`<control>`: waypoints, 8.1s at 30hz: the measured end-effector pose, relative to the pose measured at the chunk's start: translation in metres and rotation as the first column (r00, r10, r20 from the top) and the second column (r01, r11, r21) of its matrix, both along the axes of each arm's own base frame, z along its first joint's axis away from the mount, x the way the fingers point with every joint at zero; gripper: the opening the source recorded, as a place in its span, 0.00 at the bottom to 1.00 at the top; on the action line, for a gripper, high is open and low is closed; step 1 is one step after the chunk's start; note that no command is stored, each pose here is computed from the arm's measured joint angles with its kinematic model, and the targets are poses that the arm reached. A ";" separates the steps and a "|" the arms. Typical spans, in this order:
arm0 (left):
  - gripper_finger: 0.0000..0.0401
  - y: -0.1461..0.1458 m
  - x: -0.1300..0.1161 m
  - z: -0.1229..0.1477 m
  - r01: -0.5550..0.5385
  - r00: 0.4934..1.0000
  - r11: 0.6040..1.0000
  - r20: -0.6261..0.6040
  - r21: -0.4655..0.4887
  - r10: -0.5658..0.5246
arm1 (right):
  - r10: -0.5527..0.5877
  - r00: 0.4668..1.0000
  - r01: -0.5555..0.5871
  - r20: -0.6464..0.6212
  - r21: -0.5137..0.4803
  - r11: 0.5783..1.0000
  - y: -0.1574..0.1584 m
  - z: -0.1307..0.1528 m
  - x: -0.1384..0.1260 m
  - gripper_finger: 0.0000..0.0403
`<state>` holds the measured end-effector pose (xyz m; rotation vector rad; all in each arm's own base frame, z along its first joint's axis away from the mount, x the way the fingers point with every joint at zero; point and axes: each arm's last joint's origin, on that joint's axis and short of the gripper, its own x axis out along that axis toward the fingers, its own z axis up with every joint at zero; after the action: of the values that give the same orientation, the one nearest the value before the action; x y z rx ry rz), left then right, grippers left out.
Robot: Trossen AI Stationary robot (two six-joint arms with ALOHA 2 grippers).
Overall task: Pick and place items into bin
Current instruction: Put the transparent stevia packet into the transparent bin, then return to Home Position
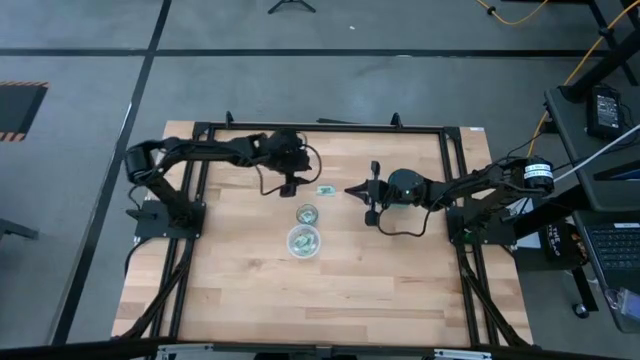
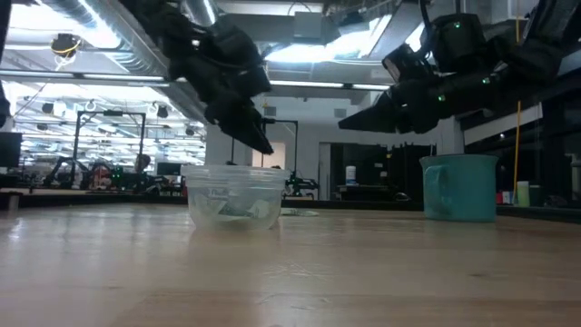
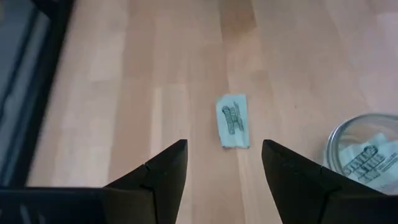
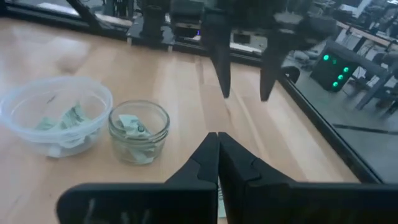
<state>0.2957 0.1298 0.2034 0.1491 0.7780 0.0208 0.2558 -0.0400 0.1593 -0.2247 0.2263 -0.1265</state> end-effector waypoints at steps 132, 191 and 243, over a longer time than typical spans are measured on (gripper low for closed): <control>0.01 -0.188 0.038 0.021 0.046 0.933 0.993 -0.350 -0.109 -0.082 | 0.037 0.999 -0.037 0.001 0.076 0.996 0.013 -0.001 0.002 0.01; 0.01 -0.151 -0.032 0.053 0.117 0.985 0.993 -0.123 -0.011 -0.117 | 0.036 0.999 -0.034 -0.022 0.082 0.996 0.013 -0.003 0.001 0.01; 0.00 -0.121 -0.195 -0.038 -0.189 0.718 0.981 0.687 0.033 0.115 | 0.024 1.000 -0.024 -0.002 0.138 0.990 0.013 -0.002 0.002 0.01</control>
<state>0.1010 0.0087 0.1653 0.1579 0.0362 0.2625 0.2574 -0.0270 0.1574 -0.0898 0.2347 -0.0864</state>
